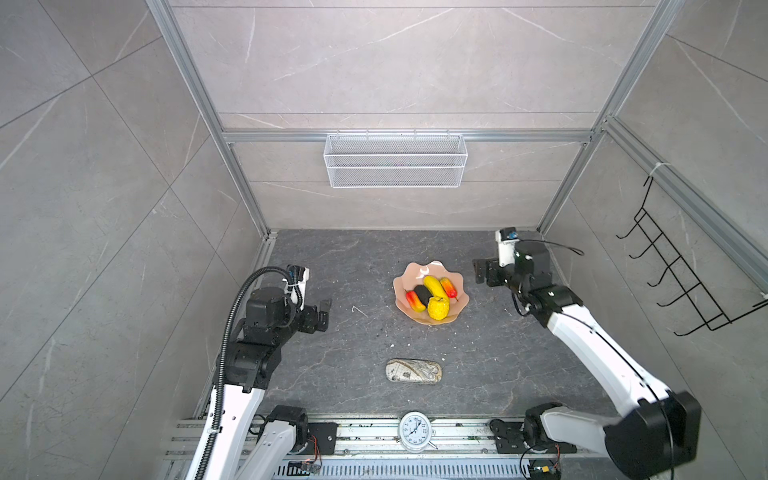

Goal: Place and organize the fake fruits in the fruit bowl

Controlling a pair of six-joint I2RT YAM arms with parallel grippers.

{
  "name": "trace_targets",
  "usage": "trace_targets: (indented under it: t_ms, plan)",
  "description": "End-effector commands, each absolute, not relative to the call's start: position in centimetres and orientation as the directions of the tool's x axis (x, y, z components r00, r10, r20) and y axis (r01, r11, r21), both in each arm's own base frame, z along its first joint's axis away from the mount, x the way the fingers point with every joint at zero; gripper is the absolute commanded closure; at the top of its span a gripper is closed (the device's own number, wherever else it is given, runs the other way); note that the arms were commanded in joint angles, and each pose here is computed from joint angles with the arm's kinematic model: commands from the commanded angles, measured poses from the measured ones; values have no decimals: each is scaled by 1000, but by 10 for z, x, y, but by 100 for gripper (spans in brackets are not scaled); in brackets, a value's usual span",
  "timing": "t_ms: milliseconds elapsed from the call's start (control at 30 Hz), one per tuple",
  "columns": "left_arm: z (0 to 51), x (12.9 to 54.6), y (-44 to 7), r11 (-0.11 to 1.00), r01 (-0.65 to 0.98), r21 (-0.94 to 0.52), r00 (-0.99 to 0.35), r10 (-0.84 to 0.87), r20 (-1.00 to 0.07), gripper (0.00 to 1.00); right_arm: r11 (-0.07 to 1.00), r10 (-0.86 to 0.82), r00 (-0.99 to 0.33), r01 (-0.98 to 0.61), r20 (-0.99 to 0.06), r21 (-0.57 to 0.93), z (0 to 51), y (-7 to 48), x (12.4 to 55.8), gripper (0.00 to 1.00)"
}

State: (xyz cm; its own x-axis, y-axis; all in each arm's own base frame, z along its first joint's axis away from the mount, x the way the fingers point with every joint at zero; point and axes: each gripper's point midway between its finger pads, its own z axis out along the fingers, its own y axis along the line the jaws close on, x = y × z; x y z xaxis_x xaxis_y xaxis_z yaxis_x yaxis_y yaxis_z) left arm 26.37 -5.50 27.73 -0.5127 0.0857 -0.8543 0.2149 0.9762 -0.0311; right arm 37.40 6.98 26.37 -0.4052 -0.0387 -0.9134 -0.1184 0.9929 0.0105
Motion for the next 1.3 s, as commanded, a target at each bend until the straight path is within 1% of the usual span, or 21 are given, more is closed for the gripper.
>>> trace_targets:
  t_ms: [0, 67, 133, 233, 300, 367, 433, 500, 533, 567, 600, 633, 700, 767, 800, 867, 900, 1267]
  plan:
    - [292, 288, -47, 990, 96, -100, -474, -43, -880, 0, 999, 50, -309, 35, -950, 41, 252, 40, 360, 0]
    - [283, 303, -48, 993, 56, -104, -443, -68, -894, 0, 993, 76, -266, 107, -961, 49, 237, 24, 346, 0]
    - [265, 320, -47, 998, 12, -68, -401, -58, -914, 0, 984, 100, -245, 169, -964, 59, 218, 13, 339, 0]
    - [234, 342, -38, 998, -57, -2, -341, -22, -940, 0, 971, 92, -282, 237, -955, 24, 182, 2, 343, 0]
    - [214, 349, -27, 992, -119, 48, -299, 11, -954, 0, 962, 94, -282, 272, -955, 15, 163, -3, 350, 0]
    - [200, 351, -17, 985, -154, 77, -275, 32, -961, 0, 960, 92, -281, 278, -955, 11, 148, -2, 357, 0]
    - [185, 351, -2, 980, -180, 80, -287, 26, -958, 0, 960, 63, -343, 278, -937, -37, 133, -2, 362, 0]
    - [168, 353, 15, 979, -200, 48, -294, -13, -956, 0, 959, 30, -328, 275, -944, -66, 121, -5, 363, 0]
    - [161, 354, 23, 979, -204, 23, -296, -39, -954, 0, 959, 22, -296, 277, -955, -64, 126, -6, 367, 0]
    - [153, 356, 29, 979, -202, -3, -294, -63, -954, 0, 964, 10, -329, 254, -944, -79, 122, -4, 369, 0]
    - [143, 358, 35, 978, -207, -9, -305, -73, -949, 0, 964, -3, -314, 251, -949, -86, 123, -5, 372, 0]
    - [136, 361, 38, 978, -207, -9, -308, -73, -949, 0, 967, -6, -307, 242, -952, -84, 120, -5, 374, 0]
    - [116, 371, 43, 980, -198, -5, -339, -74, -938, 0, 976, 37, -299, 214, -954, -29, 107, -11, 387, 0]
    - [95, 380, 40, 985, -169, -13, -367, -76, -927, 0, 981, 65, -343, 193, -937, -3, 100, -12, 386, 0]
    - [92, 388, 37, 990, -143, -7, -367, -59, -929, 0, 983, 77, -325, 185, -943, 16, 99, -14, 386, 0]
    - [87, 386, 30, 995, -102, -11, -398, -51, -916, 0, 985, 62, -295, 172, -953, 11, 98, -14, 385, 0]
    - [87, 388, 29, 995, -94, -9, -382, -45, -923, 0, 986, 61, -311, 168, -948, 8, 96, -13, 384, 0]
    - [86, 386, 28, 996, -93, -5, -390, -41, -920, 0, 988, 47, -308, 154, -950, -1, 97, -10, 385, 0]
